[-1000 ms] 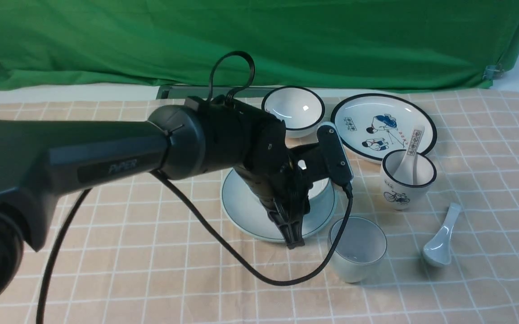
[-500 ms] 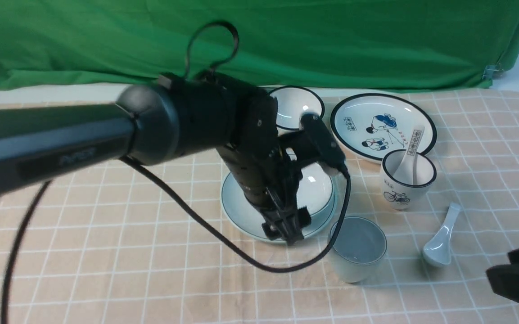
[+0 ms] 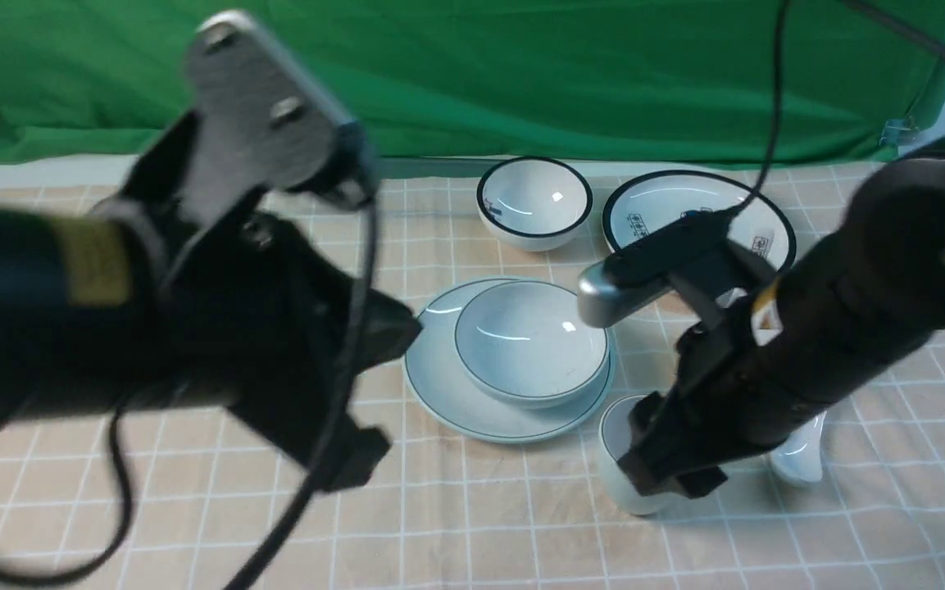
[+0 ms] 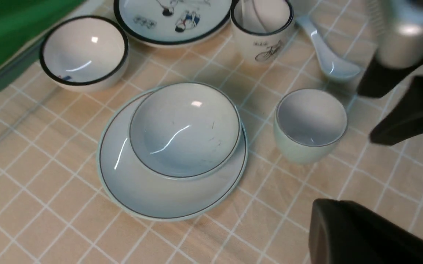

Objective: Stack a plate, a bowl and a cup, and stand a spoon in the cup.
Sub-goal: Use the right arm to grab a blue teacup, then use the right arm to put the blue teacup into the blue rice bowl in the middle

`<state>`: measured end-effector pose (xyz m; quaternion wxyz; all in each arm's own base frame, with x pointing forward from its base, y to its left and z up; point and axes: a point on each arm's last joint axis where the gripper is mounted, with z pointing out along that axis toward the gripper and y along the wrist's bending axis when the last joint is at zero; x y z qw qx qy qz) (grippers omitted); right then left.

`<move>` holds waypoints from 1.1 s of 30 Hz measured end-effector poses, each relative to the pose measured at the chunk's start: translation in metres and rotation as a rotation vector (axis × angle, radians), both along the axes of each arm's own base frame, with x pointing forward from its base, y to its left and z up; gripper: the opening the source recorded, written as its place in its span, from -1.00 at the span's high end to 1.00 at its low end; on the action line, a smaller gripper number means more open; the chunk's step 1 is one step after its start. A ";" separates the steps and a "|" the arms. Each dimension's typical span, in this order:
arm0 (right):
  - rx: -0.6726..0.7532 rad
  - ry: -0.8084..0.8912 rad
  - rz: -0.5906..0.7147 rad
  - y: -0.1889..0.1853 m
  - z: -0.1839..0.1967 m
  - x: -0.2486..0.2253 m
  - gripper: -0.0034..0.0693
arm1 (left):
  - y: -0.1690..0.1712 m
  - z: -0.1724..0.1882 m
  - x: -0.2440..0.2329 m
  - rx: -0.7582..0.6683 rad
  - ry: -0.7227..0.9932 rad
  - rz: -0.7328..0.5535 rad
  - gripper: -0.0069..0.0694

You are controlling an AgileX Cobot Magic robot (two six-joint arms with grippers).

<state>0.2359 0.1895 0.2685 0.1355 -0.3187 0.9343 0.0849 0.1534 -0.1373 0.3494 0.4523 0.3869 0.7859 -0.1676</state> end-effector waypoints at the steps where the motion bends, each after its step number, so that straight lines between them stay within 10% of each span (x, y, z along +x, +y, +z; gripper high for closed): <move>1: -0.006 0.007 0.007 0.007 -0.007 0.005 -0.34 | 0.008 -0.006 -0.010 -0.032 -0.024 0.012 0.81; 7: -0.054 0.046 0.020 0.025 -0.048 0.030 -0.25 | 0.045 -0.022 -0.051 -0.185 -0.191 0.053 0.81; 15: -0.114 0.108 0.037 0.028 -0.069 0.035 0.66 | 0.059 -0.024 -0.066 -0.244 -0.250 0.060 0.81; 24: 0.059 -0.094 0.029 0.050 0.017 0.057 0.68 | 0.059 -0.024 -0.066 -0.246 -0.251 0.061 0.81; 33: 0.013 -0.045 0.002 0.080 -0.039 0.127 0.68 | 0.059 -0.024 -0.066 -0.246 -0.250 0.061 0.81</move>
